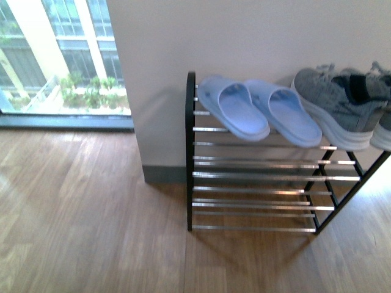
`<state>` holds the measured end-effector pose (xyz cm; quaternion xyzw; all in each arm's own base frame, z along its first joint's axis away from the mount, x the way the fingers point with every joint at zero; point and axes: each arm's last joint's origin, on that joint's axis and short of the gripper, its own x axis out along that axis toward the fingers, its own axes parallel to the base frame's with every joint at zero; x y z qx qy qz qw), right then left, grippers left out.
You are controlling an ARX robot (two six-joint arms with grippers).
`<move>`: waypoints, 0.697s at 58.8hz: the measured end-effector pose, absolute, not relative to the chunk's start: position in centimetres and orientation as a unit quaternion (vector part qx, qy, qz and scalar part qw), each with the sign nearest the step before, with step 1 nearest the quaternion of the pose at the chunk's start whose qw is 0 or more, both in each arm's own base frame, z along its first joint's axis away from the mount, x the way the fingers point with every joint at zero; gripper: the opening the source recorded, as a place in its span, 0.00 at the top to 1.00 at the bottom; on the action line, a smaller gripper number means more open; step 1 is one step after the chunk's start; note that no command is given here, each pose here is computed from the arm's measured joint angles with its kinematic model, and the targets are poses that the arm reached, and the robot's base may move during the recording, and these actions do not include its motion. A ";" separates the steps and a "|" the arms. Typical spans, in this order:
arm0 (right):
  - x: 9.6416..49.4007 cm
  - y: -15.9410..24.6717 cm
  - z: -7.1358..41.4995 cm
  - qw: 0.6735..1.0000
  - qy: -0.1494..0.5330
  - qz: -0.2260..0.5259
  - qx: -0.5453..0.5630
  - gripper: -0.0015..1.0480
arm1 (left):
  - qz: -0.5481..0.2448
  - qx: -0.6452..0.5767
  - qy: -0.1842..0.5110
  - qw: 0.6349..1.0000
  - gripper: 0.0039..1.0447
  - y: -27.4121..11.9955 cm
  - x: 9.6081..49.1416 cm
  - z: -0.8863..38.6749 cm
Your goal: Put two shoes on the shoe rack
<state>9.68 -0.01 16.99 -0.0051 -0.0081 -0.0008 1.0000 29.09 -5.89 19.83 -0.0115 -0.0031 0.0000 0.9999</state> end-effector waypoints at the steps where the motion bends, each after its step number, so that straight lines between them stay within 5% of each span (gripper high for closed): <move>1: 9.7 0.0 17.0 1.000 -0.008 -0.001 -0.005 0.09 | 0.000 -0.011 -0.002 1.000 0.89 -5.8 29.0 19.8; 5: 9.7 0.0 17.0 1.000 -0.008 -0.001 -0.005 0.09 | -0.005 -0.008 0.005 1.000 0.99 -5.2 27.6 19.1; 41: 9.7 0.0 17.0 1.000 -0.008 -0.001 -0.005 0.09 | -0.010 -0.005 0.009 1.000 0.99 -0.5 17.5 16.2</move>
